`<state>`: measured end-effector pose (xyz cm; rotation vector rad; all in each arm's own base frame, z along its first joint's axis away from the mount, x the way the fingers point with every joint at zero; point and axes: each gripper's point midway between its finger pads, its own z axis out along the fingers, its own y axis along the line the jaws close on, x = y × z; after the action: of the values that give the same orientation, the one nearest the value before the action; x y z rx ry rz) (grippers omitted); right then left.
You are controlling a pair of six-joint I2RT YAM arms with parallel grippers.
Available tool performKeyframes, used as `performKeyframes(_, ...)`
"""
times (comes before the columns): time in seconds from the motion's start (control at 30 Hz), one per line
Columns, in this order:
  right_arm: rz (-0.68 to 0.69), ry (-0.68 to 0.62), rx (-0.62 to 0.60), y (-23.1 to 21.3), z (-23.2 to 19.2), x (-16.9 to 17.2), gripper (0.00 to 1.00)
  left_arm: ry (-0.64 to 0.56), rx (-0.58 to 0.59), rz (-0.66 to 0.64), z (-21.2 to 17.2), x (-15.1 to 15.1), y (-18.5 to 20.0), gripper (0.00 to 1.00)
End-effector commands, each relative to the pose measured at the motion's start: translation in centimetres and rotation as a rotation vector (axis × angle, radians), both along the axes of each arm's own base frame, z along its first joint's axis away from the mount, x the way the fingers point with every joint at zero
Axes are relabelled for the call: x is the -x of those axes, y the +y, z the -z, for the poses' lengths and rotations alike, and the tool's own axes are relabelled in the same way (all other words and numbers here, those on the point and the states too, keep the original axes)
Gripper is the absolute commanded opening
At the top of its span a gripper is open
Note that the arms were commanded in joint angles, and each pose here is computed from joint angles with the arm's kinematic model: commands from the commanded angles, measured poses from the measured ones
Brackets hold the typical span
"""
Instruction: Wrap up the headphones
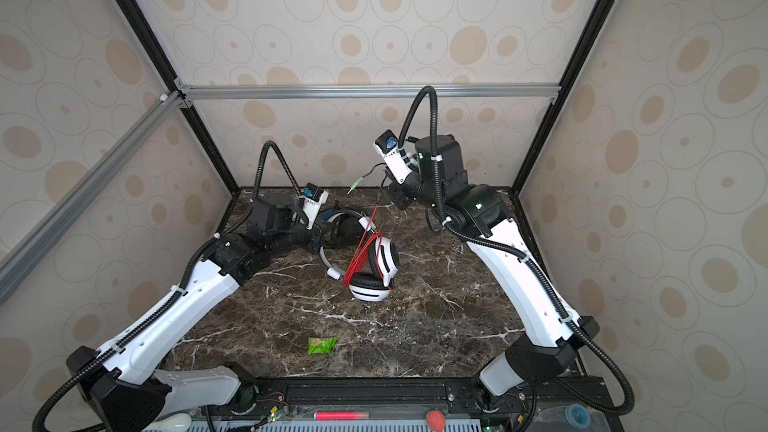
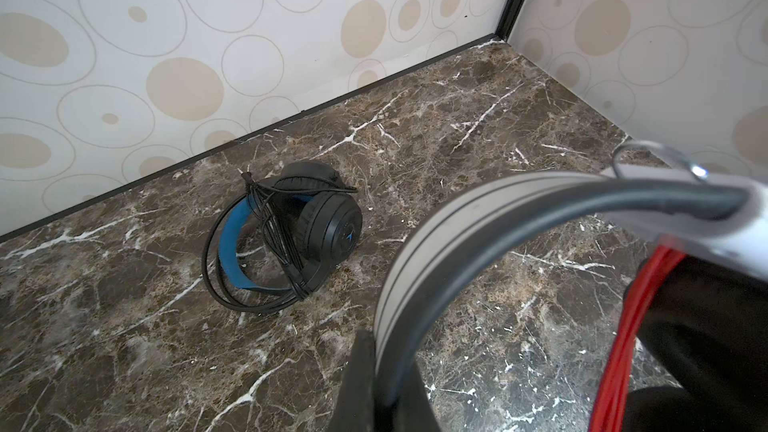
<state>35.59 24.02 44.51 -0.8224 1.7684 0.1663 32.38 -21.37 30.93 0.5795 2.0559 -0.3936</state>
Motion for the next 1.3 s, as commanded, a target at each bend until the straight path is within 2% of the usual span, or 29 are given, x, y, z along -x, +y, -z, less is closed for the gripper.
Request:
performKeyframes(0.0, 0.039, -0.005, -0.081, -1.2, -0.8, 0.4, 0.00, -0.071, 0.066, 0.038, -3.6, 0.8, -0.6, 0.00)
performKeyframes(0.27, 0.143, 0.072, -0.113, -4.1, 2.9, 0.4, 0.00, -0.077, 0.046, 0.023, -4.2, 0.7, -0.3, 0.00)
performKeyframes(0.4, 0.225, 0.157, -0.142, -6.1, 6.0, 0.2, 0.00, -0.078, 0.041, 0.027, -4.7, 0.6, -0.4, 0.00)
performKeyframes(0.57, 0.223, 0.224, -0.175, -6.1, 8.6, 0.3, 0.01, -0.076, 0.048, 0.047, -5.2, 0.6, -1.0, 0.00)
performKeyframes(0.63, 0.215, 0.241, -0.182, -5.9, 9.2, 0.2, 0.09, -0.075, 0.046, 0.045, -5.3, 0.5, -1.2, 0.00)
performKeyframes(0.73, 0.206, 0.258, -0.177, -5.6, 10.0, 0.1, 0.30, -0.061, 0.035, 0.021, -4.8, -0.2, -1.2, 0.00)
performKeyframes(0.83, 0.190, 0.278, -0.150, -5.8, 11.3, 0.4, 0.42, -0.040, 0.020, -0.015, -4.6, -0.9, -1.0, 0.00)
performKeyframes(0.93, 0.170, 0.313, -0.135, -6.5, 12.9, 1.2, 0.48, -0.025, 0.017, -0.021, -5.0, -1.1, -1.1, 0.00)
performKeyframes(1.0, 0.104, 0.301, -0.142, -6.4, 13.1, 2.4, 0.51, -0.021, 0.027, -0.012, -5.6, -0.9, -1.2, 0.00)
performKeyframes(1.13, -0.086, 0.177, -0.146, -5.4, 12.1, 5.7, 0.61, -0.003, 0.038, 0.054, -6.2, 0.0, -2.1, 0.00)
performKeyframes(1.27, -0.195, 0.100, -0.171, -4.9, 10.4, 7.9, 0.63, 0.007, 0.038, 0.115, -6.3, 0.9, -2.6, 0.00)
